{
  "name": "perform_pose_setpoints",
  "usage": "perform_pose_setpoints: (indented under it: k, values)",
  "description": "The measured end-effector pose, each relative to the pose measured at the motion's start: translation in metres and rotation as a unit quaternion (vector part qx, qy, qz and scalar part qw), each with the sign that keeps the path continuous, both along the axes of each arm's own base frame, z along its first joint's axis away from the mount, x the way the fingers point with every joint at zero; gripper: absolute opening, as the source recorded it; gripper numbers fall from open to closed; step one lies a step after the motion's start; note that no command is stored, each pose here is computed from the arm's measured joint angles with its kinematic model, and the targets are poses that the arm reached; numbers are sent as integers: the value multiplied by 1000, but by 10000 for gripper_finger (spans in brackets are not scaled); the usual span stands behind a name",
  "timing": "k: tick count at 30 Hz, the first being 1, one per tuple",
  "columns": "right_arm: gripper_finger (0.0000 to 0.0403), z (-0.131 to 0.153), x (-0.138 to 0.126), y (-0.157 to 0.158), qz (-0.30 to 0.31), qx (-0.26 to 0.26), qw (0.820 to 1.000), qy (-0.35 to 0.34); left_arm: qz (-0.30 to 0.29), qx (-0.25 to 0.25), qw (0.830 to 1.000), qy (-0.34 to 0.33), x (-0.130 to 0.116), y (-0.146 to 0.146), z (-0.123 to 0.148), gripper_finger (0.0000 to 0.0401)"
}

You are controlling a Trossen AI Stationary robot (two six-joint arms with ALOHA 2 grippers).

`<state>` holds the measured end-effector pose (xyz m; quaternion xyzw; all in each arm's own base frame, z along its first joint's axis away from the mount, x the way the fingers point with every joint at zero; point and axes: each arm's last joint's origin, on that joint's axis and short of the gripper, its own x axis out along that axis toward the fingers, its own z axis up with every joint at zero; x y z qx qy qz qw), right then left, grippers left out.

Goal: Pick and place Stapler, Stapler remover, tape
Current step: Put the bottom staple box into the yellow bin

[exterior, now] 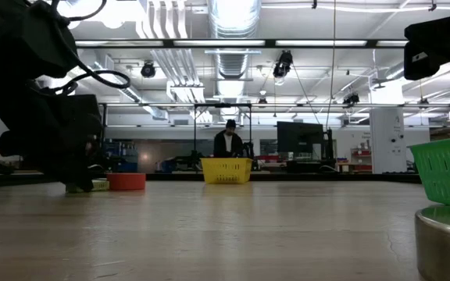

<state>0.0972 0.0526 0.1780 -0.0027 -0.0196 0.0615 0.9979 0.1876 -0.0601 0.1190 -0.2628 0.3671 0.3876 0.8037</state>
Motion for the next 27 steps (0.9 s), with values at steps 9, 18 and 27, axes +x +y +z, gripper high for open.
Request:
perform_pose_setpoints:
  k: [9,18,27]
  values:
    - [8,0,0,0,0,0,1000,0,-7,-21,1000,-14,-1,-1,8,138]
    - [8,0,0,0,0,0,1000,0,-67,-26,996,-54,19,-10,42,113]
    - [8,0,0,0,0,0,1000,0,-91,49,992,-75,50,10,82,132]
